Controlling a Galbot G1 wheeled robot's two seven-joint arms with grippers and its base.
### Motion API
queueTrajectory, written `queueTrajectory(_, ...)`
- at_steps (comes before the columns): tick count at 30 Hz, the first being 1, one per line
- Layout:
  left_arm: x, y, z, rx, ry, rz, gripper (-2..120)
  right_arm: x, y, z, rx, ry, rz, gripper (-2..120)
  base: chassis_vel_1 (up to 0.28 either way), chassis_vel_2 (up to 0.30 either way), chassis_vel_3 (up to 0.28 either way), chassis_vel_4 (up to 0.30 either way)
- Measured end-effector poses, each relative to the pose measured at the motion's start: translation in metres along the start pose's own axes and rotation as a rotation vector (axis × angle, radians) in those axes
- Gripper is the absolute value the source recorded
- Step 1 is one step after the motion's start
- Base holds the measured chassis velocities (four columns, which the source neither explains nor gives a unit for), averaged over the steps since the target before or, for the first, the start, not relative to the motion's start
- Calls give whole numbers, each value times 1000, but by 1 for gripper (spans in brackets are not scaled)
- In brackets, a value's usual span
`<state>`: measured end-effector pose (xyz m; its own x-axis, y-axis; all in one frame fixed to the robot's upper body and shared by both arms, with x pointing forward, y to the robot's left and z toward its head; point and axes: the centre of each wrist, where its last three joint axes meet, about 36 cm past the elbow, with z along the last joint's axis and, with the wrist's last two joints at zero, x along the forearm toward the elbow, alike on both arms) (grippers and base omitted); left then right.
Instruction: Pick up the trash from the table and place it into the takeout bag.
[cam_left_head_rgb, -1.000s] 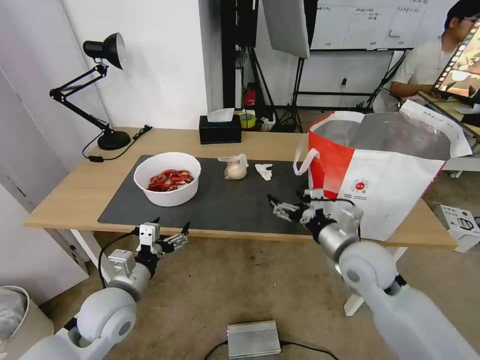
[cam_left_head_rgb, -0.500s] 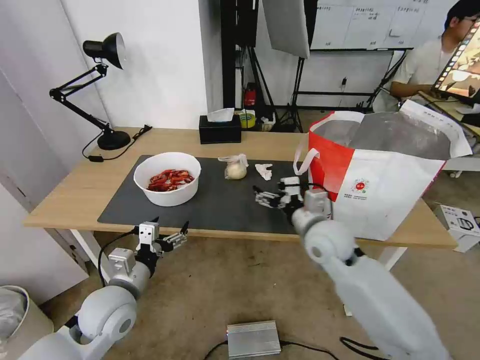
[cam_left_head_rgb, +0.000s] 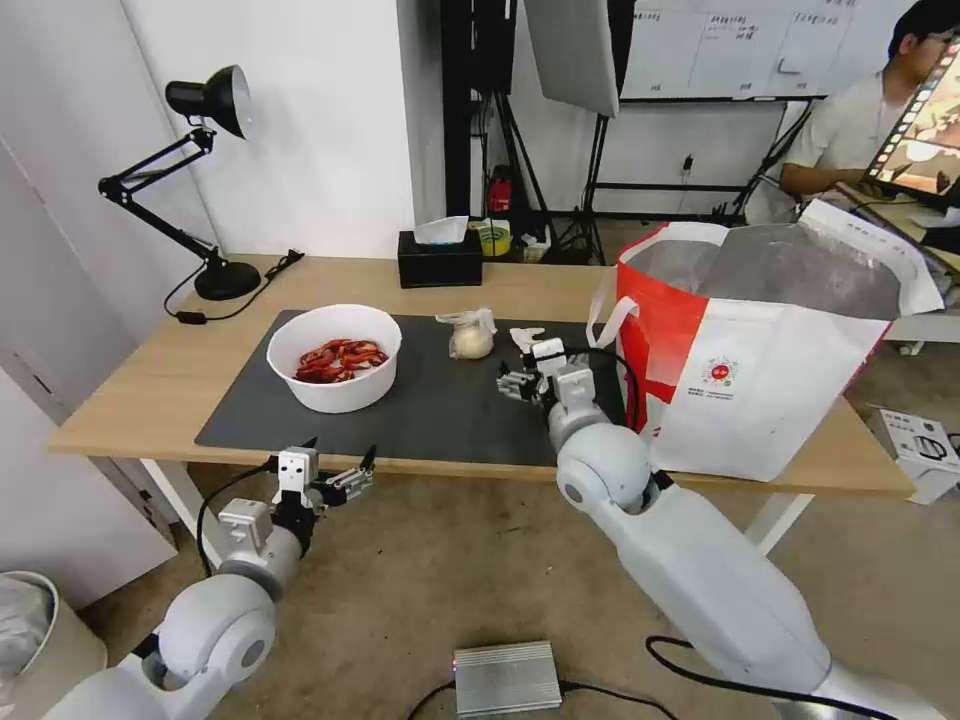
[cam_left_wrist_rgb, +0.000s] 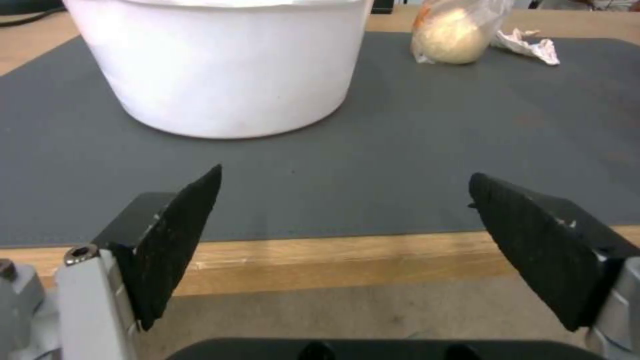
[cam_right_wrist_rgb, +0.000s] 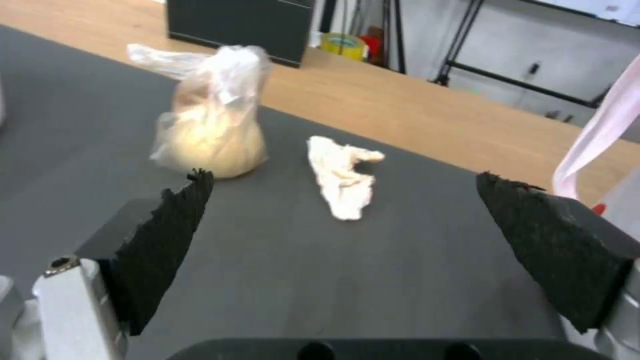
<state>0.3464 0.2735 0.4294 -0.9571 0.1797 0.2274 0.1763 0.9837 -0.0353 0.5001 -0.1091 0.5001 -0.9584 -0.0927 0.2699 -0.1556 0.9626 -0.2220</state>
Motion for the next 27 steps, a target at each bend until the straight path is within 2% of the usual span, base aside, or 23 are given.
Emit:
queueTrajectory(5,0,-1,1,5,1,-1,100,-11,2,-4,7,34,48,100,0,0,0,0)
queueTrajectory(27,1,0,1,-2,-1,-4,100,-31,29,-19,-22,103,97,100,0,0,0,0)
